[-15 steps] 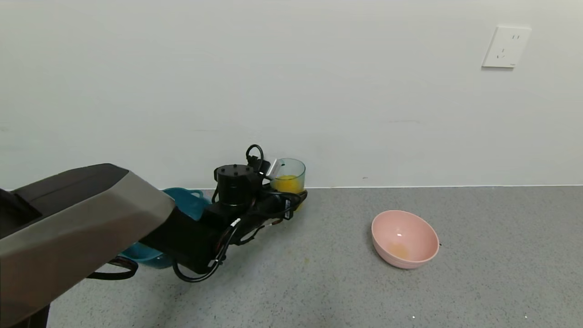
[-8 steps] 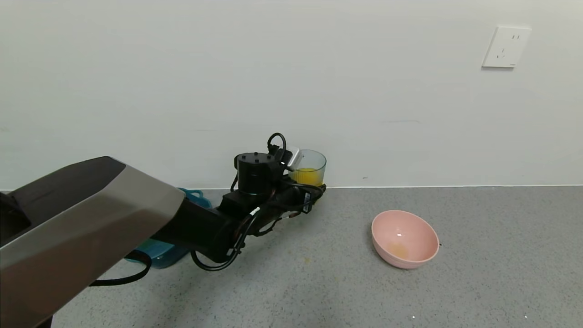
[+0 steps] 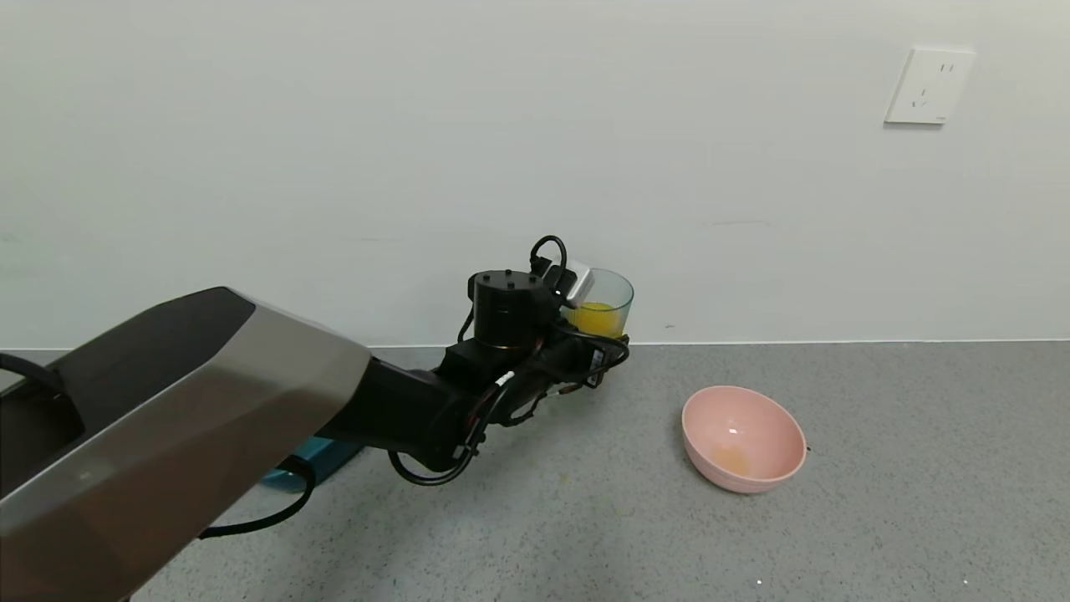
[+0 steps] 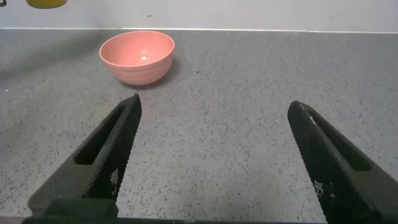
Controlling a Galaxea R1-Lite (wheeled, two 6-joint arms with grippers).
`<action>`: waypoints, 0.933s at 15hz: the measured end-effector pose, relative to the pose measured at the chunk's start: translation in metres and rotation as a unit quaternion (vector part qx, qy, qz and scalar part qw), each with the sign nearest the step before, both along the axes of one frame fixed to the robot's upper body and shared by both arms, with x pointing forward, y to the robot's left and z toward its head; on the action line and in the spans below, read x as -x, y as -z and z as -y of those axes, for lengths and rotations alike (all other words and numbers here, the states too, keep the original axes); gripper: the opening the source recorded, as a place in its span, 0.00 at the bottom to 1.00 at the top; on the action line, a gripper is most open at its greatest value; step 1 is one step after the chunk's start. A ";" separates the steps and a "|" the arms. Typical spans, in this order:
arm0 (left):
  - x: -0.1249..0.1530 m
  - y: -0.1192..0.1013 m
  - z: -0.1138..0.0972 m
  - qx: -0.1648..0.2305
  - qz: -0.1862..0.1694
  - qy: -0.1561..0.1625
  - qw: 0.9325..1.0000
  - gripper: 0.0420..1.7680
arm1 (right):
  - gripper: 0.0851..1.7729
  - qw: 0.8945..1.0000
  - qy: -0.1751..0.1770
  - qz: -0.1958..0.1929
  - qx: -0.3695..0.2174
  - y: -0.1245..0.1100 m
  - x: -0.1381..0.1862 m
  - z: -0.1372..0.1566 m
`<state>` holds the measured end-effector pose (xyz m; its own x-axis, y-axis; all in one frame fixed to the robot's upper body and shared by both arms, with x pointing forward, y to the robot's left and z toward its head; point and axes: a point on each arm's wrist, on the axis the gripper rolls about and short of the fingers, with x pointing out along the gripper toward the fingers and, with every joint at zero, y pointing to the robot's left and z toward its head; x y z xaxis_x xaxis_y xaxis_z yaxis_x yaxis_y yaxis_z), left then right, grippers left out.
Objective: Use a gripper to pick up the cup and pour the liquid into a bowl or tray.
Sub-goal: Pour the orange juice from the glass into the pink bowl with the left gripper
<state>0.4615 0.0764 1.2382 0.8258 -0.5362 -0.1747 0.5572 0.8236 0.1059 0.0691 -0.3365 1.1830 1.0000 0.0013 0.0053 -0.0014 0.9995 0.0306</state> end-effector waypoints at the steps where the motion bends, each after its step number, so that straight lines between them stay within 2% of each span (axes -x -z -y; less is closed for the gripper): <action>1: 0.000 0.002 0.004 -0.005 0.003 0.002 1.000 0.72 | 0.96 1.000 0.000 0.000 0.000 0.000 0.000 0.000; 5: -0.001 0.007 0.018 -0.016 -0.001 0.014 1.000 0.72 | 0.96 1.000 0.000 0.000 0.000 0.000 0.000 0.000; 14: 0.001 0.015 0.040 -0.057 0.014 0.031 0.998 0.72 | 0.96 1.000 0.000 0.000 0.000 0.000 0.000 0.000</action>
<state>0.4608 0.0367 1.2231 0.7973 -0.5641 -0.2149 0.6019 0.7699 0.2120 0.0691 -0.3365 1.1830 1.0000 0.0004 0.0053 -0.0006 0.9995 0.0306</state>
